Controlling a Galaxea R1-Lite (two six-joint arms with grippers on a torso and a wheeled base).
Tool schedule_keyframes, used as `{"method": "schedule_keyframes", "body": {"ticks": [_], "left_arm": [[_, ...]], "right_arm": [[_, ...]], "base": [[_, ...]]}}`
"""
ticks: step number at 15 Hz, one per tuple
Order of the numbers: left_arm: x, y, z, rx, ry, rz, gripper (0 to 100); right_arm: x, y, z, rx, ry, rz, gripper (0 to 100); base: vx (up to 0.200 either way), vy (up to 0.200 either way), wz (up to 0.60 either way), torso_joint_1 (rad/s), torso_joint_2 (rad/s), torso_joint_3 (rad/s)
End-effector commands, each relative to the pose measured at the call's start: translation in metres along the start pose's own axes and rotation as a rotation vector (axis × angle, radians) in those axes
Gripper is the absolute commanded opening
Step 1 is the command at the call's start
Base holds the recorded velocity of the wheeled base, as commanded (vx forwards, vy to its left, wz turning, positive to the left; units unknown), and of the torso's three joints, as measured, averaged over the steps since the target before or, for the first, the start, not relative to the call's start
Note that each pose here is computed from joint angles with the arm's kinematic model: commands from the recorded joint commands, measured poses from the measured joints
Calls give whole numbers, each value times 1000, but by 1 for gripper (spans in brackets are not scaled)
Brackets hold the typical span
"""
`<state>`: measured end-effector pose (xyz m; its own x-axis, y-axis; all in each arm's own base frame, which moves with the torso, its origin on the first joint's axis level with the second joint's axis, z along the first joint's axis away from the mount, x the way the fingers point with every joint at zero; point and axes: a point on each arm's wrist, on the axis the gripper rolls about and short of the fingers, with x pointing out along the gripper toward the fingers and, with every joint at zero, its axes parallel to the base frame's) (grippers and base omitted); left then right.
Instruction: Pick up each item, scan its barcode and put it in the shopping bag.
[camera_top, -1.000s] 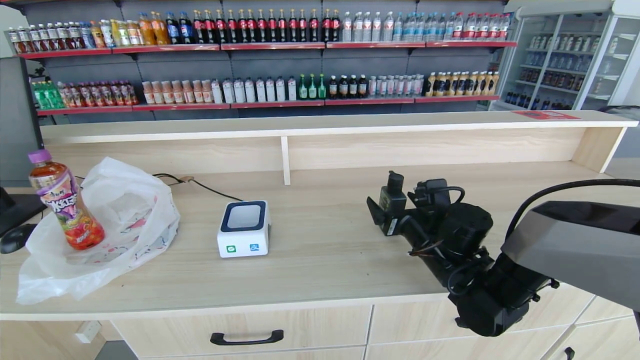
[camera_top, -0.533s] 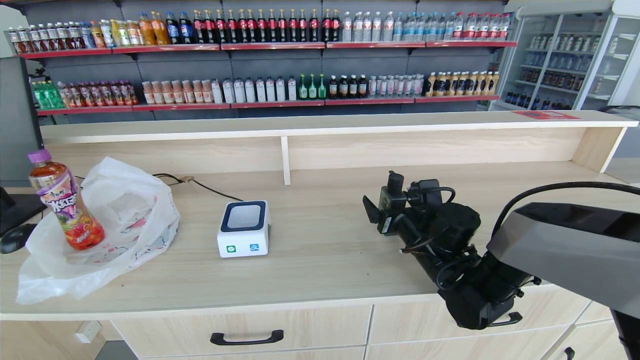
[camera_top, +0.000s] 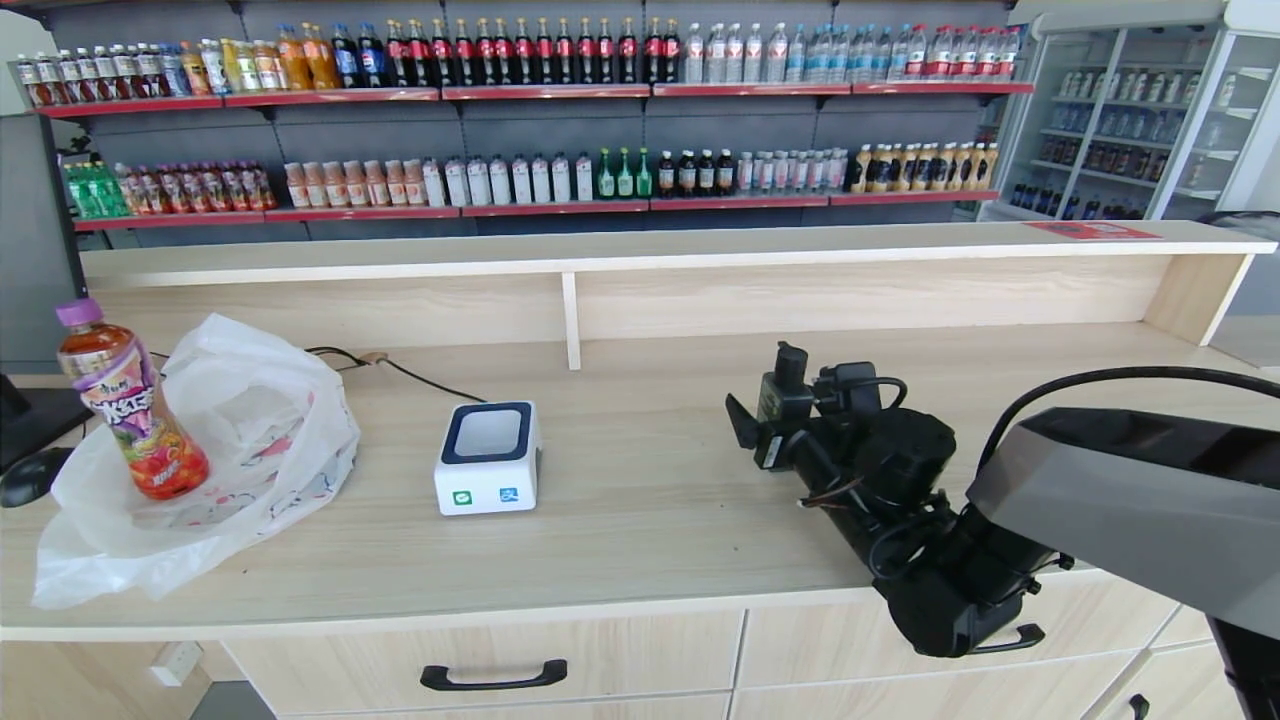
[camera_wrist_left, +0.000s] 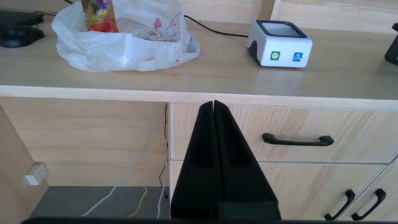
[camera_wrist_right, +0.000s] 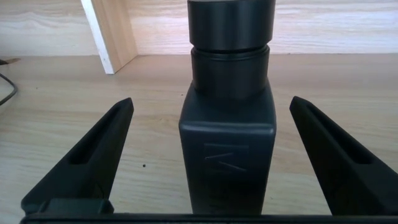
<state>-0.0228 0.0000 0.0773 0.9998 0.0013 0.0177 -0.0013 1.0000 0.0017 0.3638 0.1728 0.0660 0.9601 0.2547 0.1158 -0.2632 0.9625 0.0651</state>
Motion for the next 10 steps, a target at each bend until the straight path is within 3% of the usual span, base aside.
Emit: {"method": "schedule_keyframes", "body": {"ticks": [1, 5, 6, 10], "left_arm": [[0, 0, 0, 0, -1, 0, 0], [0, 0, 0, 0, -1, 0, 0], [0, 0, 0, 0, -1, 0, 0], [0, 0, 0, 0, -1, 0, 0]], "right_arm": [[0, 0, -2, -1, 6, 0, 100], [-1, 0, -6, -3, 17, 1, 100], [-1, 0, -6, -2, 18, 1, 0], [-1, 0, -4, 15, 12, -4, 0]], "base": [[0, 0, 0, 0, 0, 0], [0, 0, 0, 0, 0, 0], [0, 0, 0, 0, 0, 0], [0, 0, 0, 0, 0, 0]]}}
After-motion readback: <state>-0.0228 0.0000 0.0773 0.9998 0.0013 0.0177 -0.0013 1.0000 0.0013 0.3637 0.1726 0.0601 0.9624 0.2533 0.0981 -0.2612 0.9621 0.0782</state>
